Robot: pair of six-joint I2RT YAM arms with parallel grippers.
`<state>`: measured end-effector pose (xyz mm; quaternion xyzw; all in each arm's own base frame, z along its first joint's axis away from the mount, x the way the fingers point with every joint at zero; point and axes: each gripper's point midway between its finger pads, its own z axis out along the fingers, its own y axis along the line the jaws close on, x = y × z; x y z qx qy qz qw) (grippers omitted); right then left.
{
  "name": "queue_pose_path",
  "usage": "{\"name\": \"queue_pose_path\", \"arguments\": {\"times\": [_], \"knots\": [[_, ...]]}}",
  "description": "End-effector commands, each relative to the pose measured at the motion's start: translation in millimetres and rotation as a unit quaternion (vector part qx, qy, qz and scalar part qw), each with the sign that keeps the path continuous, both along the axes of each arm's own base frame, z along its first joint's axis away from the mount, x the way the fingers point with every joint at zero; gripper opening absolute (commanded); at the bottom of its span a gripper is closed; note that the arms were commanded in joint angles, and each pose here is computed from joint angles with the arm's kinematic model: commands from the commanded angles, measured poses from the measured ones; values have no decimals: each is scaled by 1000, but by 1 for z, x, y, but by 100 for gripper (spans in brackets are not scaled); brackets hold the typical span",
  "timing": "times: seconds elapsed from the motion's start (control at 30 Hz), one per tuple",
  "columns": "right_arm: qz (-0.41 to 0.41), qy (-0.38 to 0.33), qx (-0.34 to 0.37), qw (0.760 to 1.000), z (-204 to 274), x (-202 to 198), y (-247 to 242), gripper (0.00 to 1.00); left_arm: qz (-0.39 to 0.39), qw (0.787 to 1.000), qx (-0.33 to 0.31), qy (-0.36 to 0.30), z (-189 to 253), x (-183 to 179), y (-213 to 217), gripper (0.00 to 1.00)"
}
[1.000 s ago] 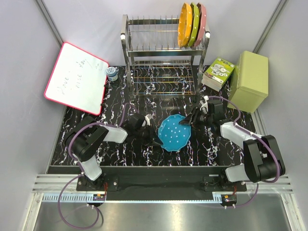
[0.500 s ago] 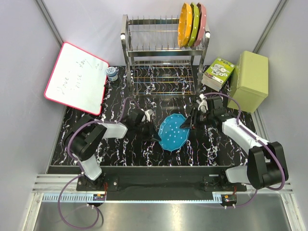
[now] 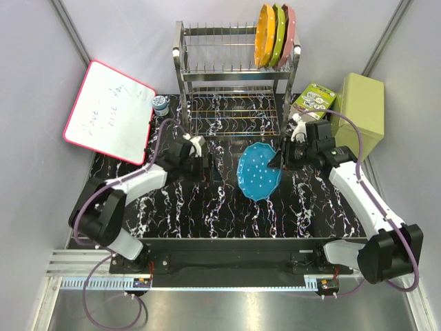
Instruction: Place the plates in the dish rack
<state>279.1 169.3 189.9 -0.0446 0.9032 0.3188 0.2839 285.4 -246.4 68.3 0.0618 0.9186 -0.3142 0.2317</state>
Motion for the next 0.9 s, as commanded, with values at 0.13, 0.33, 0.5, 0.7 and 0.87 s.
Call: {"name": "queue_pose_path", "arguments": {"times": [0.13, 0.33, 0.5, 0.7, 0.87], "knots": [[55, -171, -12, 984, 129, 3, 2, 0, 9, 981, 101, -163, 82, 32, 57, 99], [131, -313, -7, 941, 248, -2, 35, 0, 53, 951, 199, -230, 94, 32, 106, 99], [103, -447, -21, 888, 344, 39, 51, 0, 73, 943, 196, -258, 111, 32, 119, 99], [6, -569, -18, 822, 422, 94, 58, 0, 112, 944, 176, -257, 118, 36, 137, 99], [-108, -677, -23, 728, 484, 118, 68, 0, 140, 951, 125, -246, 121, 33, 142, 99]]}}
